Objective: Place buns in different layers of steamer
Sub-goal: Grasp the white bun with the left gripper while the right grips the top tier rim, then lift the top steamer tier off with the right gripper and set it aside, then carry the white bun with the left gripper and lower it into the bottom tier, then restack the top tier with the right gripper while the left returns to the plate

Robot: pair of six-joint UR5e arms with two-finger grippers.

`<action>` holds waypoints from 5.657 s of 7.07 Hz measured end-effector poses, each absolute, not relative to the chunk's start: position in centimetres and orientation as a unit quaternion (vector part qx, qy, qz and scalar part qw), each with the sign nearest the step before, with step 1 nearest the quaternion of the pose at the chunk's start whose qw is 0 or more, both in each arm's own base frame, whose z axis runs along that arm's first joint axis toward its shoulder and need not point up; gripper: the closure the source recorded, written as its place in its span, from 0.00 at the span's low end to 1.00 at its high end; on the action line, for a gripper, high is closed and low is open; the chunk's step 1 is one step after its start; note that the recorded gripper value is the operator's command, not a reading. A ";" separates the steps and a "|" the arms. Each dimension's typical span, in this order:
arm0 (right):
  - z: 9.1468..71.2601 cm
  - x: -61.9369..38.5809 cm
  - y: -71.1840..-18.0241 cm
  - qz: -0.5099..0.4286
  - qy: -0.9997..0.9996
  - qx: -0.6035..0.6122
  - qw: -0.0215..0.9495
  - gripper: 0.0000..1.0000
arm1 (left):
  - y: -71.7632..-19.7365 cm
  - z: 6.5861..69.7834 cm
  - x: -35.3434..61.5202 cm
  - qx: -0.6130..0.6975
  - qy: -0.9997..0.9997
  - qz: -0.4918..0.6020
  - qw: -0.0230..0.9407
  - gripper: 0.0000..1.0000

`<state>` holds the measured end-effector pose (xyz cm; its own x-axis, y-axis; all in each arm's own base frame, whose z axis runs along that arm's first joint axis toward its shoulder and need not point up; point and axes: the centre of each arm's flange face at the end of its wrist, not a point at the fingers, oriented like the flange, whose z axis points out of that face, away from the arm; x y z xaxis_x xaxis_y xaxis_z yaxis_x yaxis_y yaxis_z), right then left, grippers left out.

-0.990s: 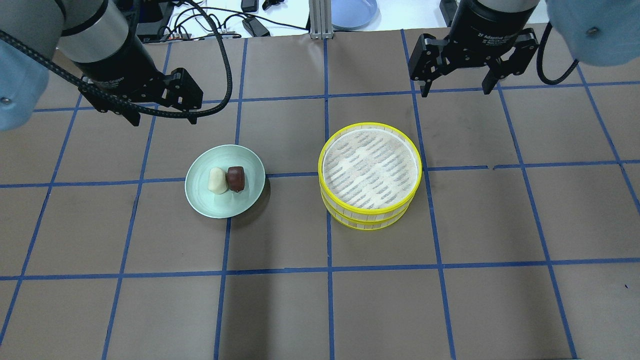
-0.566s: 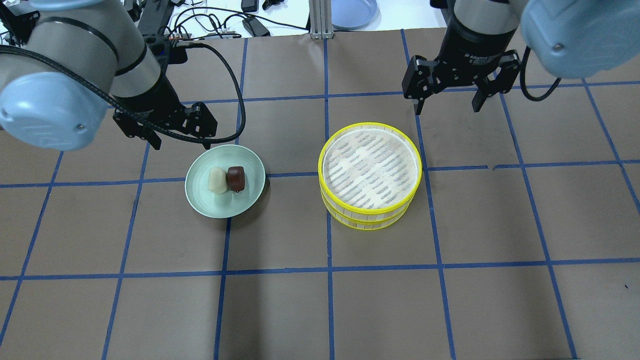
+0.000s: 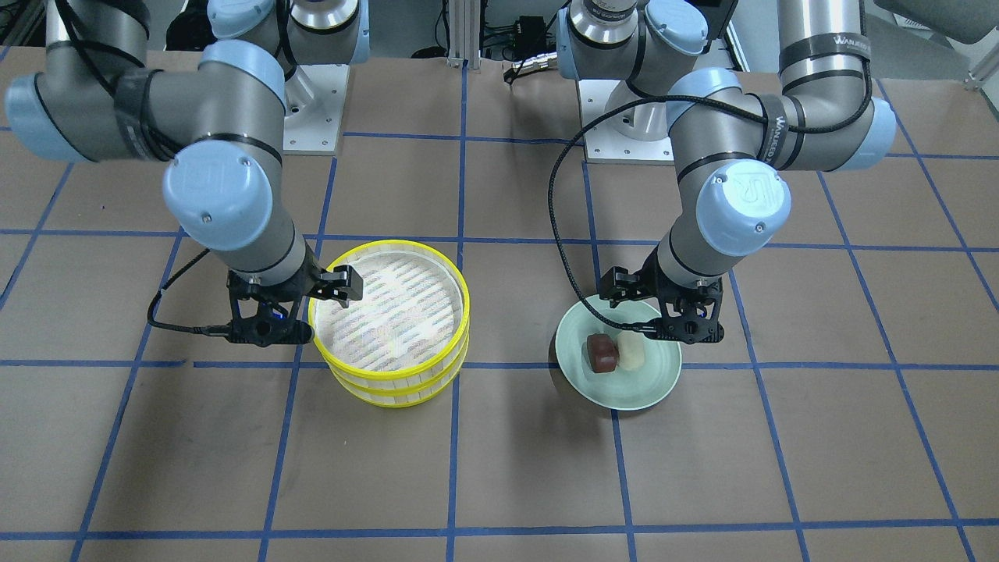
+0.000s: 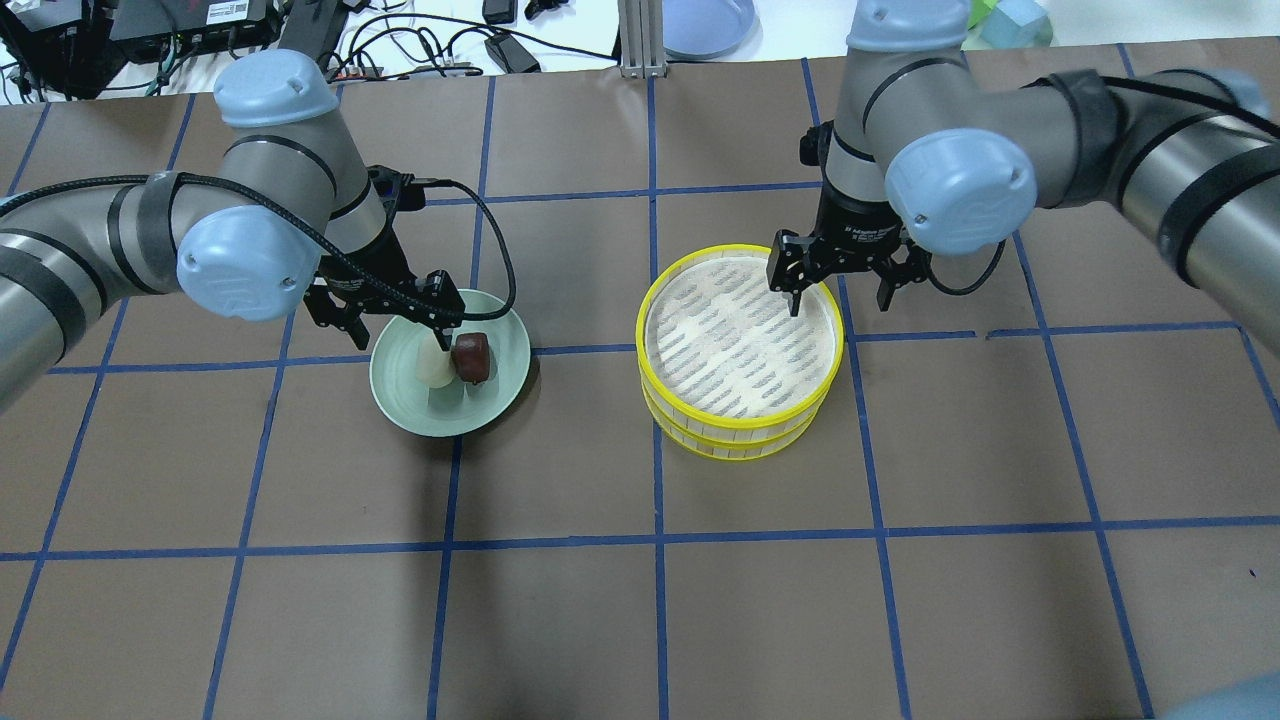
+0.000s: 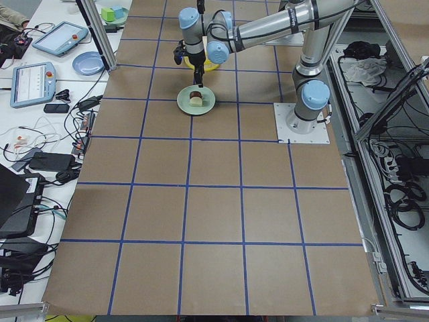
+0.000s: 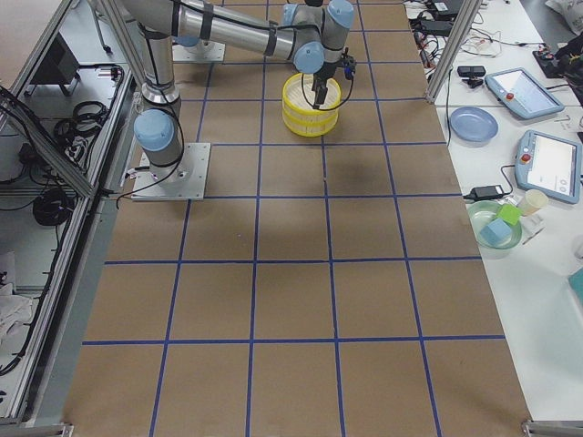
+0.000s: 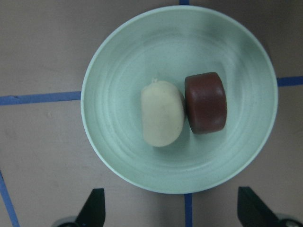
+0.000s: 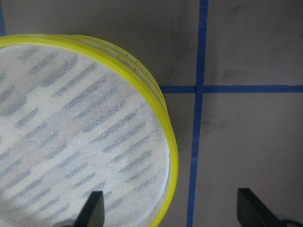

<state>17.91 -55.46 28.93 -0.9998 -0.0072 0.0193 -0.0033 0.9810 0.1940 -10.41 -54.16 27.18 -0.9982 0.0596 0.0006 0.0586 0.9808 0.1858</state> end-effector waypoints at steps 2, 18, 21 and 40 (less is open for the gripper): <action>27.1 17.9 -56.1 -0.103 -0.995 0.006 0.011 0.99 | -56.0 24.0 -8.8 0.033 0.996 0.088 -0.007 0.10; 30.5 -8.4 -57.8 -0.115 -0.991 0.058 0.043 1.00 | -57.1 31.4 -16.2 0.032 0.998 0.000 -0.061 1.00; 30.2 -8.9 -57.7 -0.116 -0.991 0.059 0.040 1.00 | -53.8 31.1 -29.2 -0.030 0.996 -0.034 -0.076 1.00; 29.8 17.8 -56.2 -0.091 -0.995 0.002 0.036 1.00 | -56.1 21.1 -14.1 0.029 0.999 0.029 -0.007 0.03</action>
<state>17.81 -56.21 29.77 -0.9973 -0.0112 0.0721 0.0020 0.9834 0.1814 -14.15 -56.09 21.13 -0.9982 0.0585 0.0156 0.0593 0.9966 0.0578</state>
